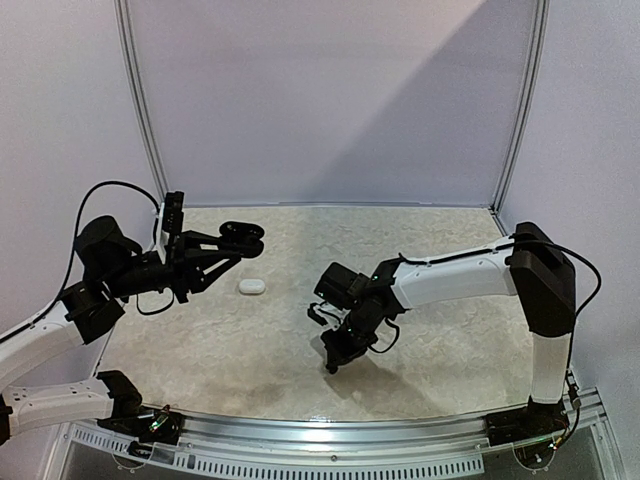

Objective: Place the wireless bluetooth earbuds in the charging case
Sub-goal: Pick up the left earbud from the center of the board, then insert the left earbud into the left side groove of the charging case.

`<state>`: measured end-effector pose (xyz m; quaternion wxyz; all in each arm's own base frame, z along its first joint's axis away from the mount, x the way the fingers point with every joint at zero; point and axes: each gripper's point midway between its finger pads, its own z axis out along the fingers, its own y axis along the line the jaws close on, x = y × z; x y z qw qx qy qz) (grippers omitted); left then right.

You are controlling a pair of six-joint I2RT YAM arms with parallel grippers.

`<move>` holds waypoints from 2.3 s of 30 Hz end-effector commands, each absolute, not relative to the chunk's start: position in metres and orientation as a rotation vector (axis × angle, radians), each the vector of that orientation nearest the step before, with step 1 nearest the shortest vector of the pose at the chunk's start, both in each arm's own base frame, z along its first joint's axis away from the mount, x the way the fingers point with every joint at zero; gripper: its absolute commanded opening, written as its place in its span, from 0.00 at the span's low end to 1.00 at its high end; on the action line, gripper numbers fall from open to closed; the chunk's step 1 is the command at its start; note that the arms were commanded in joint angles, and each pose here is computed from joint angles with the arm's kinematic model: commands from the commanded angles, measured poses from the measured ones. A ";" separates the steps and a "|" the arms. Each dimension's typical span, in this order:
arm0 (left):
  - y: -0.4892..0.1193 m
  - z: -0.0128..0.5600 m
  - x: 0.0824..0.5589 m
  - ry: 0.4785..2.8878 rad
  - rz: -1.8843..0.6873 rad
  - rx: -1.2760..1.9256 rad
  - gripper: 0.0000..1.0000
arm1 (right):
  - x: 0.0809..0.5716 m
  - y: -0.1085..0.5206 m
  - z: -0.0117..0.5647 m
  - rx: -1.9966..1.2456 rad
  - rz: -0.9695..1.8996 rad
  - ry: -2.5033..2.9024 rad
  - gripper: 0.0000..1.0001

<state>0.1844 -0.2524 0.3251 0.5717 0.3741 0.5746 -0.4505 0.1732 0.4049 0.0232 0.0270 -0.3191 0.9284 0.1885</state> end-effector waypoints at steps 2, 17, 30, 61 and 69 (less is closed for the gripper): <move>-0.250 0.326 0.188 1.336 -1.038 0.879 0.00 | 0.163 0.403 0.017 -1.018 0.592 2.898 0.05; -0.250 0.324 0.186 1.323 -1.026 0.901 0.00 | 0.188 0.417 0.088 -1.009 0.625 2.673 0.00; -0.253 0.330 0.178 1.270 -1.051 0.938 0.00 | 0.227 0.399 0.308 -1.022 0.105 1.858 0.00; -0.268 0.343 0.169 1.244 -1.104 1.008 0.00 | 0.149 0.533 0.393 -1.542 -0.191 0.974 0.00; -0.268 0.344 0.168 1.241 -1.108 1.006 0.00 | 0.154 0.533 0.372 -1.597 -0.261 0.982 0.00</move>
